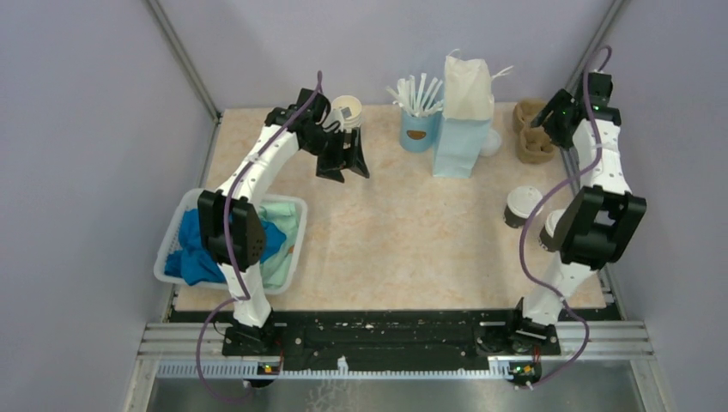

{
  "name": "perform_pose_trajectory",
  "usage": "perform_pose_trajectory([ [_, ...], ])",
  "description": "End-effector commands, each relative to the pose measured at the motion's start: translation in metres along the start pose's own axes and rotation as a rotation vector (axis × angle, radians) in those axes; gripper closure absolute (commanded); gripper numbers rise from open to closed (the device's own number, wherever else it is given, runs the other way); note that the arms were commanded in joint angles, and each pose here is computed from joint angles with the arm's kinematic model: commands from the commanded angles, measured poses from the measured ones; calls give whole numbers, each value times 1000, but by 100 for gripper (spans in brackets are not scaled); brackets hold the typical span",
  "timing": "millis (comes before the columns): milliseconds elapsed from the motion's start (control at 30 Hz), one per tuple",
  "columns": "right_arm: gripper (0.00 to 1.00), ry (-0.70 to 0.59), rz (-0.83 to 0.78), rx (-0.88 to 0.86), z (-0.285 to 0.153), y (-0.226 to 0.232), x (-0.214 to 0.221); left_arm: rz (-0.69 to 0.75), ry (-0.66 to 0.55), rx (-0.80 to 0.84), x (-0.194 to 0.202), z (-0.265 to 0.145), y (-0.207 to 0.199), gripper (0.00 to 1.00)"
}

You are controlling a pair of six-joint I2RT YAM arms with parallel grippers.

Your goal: Pack the takeout coffee

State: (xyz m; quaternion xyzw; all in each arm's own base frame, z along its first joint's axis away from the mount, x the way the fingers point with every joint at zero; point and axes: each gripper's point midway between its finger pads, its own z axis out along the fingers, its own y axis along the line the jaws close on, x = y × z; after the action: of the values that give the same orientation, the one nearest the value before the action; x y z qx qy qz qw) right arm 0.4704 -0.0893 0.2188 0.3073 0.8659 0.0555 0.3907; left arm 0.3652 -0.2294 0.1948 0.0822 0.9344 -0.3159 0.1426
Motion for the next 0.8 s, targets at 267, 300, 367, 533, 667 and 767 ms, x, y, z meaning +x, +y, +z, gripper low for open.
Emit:
perform_pose_trajectory([
  [267,46,94,21,-111,122,9,-30,18,19,19,25,-6,3,11],
  [300,47,97,27,-123,126,12,-29,17,22,19,27,-6,4,11],
  [367,47,106,35,-133,133,12,-26,19,24,15,29,-6,5,10],
  [533,51,119,39,-132,145,9,-19,26,22,2,31,-7,7,10],
  [667,55,130,41,-128,151,8,-14,24,27,6,31,-5,8,10],
  [767,55,134,22,-118,154,8,-10,23,31,10,32,-4,7,10],
])
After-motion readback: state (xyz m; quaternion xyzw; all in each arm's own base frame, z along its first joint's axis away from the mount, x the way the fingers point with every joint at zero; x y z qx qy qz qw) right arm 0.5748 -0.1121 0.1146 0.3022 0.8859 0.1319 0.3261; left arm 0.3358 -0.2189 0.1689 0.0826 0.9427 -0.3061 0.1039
